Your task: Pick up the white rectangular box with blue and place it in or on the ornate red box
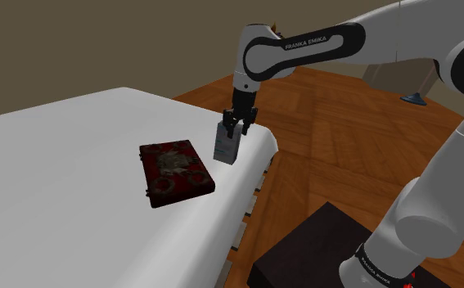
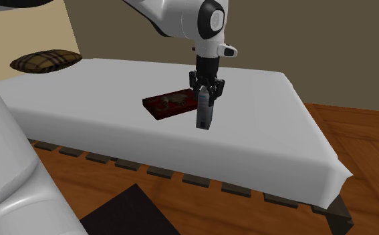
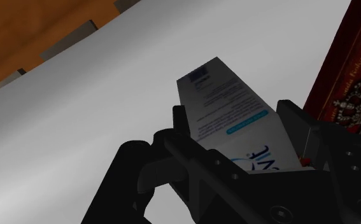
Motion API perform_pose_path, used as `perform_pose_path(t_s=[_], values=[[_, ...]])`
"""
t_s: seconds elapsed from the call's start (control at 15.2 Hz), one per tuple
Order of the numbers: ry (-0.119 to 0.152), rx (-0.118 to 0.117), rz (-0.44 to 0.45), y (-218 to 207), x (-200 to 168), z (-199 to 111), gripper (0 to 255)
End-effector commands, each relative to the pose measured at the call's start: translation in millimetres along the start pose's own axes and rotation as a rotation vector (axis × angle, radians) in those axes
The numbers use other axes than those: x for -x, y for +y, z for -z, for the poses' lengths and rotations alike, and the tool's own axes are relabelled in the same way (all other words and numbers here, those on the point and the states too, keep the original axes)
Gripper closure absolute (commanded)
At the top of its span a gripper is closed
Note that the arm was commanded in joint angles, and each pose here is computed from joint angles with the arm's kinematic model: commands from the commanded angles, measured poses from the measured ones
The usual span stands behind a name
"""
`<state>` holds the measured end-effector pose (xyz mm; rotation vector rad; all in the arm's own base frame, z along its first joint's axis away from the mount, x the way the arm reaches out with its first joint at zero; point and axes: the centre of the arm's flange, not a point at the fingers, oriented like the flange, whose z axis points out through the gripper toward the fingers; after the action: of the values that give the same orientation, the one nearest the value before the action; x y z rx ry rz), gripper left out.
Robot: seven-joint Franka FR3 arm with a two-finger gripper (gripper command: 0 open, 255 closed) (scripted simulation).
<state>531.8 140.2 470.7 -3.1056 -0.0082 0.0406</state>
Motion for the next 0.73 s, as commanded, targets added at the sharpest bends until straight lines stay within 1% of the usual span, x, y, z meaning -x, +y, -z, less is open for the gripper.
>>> perform_pose_path(t_s=[0.0, 0.07, 0.66], values=[[0.000, 0.000, 0.000, 0.1, 0.0, -0.2, 255], [0.000, 0.000, 0.000, 0.1, -0.1, -0.3, 255], [0.000, 0.000, 0.000, -1.6, 1.2, 47.2, 255]])
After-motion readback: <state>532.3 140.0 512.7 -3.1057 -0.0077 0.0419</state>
